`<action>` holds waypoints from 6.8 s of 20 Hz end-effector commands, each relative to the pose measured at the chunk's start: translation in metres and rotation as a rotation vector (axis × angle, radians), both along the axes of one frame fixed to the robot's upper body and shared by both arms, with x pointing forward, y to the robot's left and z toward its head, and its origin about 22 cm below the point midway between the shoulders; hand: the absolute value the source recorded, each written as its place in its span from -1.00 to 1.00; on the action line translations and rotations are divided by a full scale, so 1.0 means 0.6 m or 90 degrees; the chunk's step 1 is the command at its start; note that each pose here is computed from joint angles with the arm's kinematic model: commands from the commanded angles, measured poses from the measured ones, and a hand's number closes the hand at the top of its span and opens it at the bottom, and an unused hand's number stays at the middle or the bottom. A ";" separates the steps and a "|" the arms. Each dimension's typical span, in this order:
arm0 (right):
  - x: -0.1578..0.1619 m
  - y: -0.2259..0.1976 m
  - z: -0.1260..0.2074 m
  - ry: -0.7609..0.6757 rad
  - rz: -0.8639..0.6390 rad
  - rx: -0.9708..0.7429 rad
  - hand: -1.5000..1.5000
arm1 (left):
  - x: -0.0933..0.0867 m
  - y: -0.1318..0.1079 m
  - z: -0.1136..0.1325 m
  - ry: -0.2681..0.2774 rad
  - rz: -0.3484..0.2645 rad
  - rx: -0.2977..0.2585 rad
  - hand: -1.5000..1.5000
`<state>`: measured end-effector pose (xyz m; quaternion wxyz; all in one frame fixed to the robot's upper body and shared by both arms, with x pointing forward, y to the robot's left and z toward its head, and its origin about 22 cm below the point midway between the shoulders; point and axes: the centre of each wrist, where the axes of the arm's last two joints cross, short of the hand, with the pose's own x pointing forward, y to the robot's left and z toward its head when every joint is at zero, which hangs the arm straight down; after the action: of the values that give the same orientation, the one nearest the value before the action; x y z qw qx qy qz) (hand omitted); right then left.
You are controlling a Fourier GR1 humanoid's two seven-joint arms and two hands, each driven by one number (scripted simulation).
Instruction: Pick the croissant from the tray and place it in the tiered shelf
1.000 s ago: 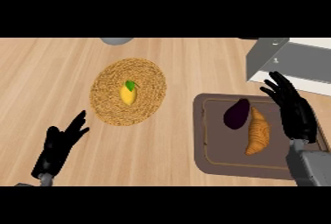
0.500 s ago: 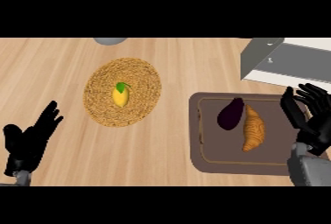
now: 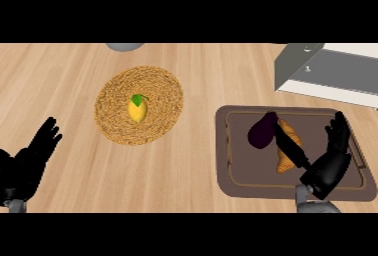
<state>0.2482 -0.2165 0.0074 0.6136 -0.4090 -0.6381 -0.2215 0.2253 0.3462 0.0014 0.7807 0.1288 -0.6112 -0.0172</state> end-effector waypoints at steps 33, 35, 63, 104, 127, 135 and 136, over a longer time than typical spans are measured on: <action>0.000 -0.022 0.139 0.679 0.131 -0.143 -1.00 | 0.017 -0.004 -0.012 -0.012 -0.018 -0.006 0.00; -0.008 -0.051 0.100 0.689 0.129 -0.145 -1.00 | 0.019 0.022 -0.004 -0.003 -0.010 -0.013 0.00; 0.011 -0.010 0.042 0.659 0.138 -0.214 1.00 | 0.013 -0.015 -0.001 -0.005 -0.017 -0.015 0.00; -0.149 -0.345 0.499 0.036 0.402 -0.405 1.00 | 0.007 -0.002 -0.002 -0.020 -0.006 -0.004 0.00; 0.036 -0.351 0.554 0.156 0.233 -0.539 1.00 | 0.030 -0.010 -0.009 -0.023 -0.018 -0.004 0.00; 0.120 -0.392 0.486 0.143 0.249 -0.458 1.00 | 0.032 0.012 0.003 -0.012 -0.015 0.008 0.00; 0.120 -0.408 0.530 0.150 0.245 -0.450 1.00 | 0.023 0.000 -0.009 -0.017 -0.024 -0.010 0.00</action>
<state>0.3047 -0.4528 0.3191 0.5193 -0.5032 -0.6647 0.1878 0.2444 0.3467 0.0008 0.7741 0.1143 -0.6220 -0.0295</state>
